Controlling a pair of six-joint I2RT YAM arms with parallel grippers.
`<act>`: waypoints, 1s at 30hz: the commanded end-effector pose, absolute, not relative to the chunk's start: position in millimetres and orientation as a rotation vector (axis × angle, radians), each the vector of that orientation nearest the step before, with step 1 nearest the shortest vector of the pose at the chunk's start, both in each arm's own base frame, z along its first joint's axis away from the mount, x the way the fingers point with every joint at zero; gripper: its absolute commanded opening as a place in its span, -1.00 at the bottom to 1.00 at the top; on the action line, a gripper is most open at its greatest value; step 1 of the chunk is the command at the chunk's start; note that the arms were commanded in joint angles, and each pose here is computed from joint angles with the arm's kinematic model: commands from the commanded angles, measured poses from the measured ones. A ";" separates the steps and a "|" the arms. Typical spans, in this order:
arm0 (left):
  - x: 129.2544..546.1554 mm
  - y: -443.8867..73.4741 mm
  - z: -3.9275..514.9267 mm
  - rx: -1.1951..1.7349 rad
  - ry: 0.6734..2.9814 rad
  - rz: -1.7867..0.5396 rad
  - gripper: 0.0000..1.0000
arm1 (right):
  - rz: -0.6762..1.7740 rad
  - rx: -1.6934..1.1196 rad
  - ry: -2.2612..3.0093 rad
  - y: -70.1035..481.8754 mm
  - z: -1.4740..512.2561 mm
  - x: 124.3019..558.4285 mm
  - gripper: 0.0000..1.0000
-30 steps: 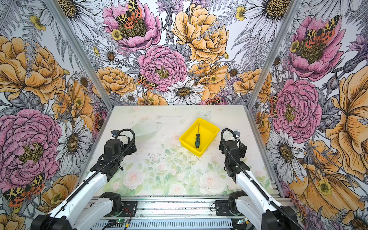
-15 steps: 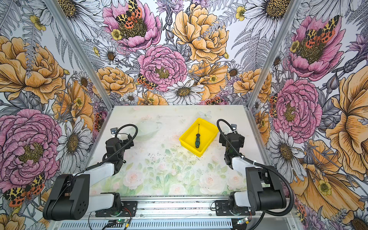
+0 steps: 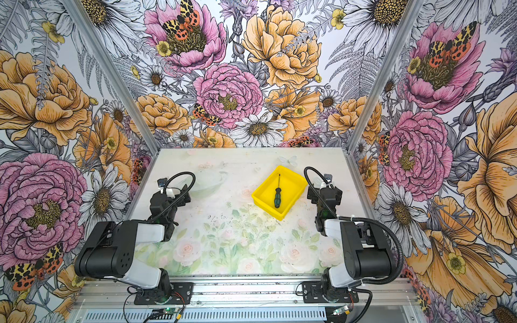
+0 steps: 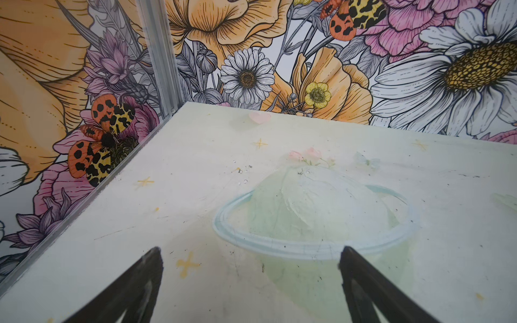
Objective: Put the screwdriver in the bin
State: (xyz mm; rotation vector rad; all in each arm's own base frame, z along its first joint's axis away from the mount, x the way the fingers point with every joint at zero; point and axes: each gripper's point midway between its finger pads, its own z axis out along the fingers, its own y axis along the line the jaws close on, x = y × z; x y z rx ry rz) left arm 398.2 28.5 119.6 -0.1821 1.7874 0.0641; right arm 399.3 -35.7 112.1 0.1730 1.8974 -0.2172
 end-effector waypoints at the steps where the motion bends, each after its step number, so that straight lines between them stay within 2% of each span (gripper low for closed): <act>1: 402.7 24.9 129.6 -0.148 1.746 0.038 0.97 | -0.197 0.172 1.854 -34.9 119.0 401.2 0.99; 30: 404.9 21.0 128.8 -0.141 1.755 0.086 0.97 | -0.164 0.153 1.841 -33.2 113.4 400.3 0.99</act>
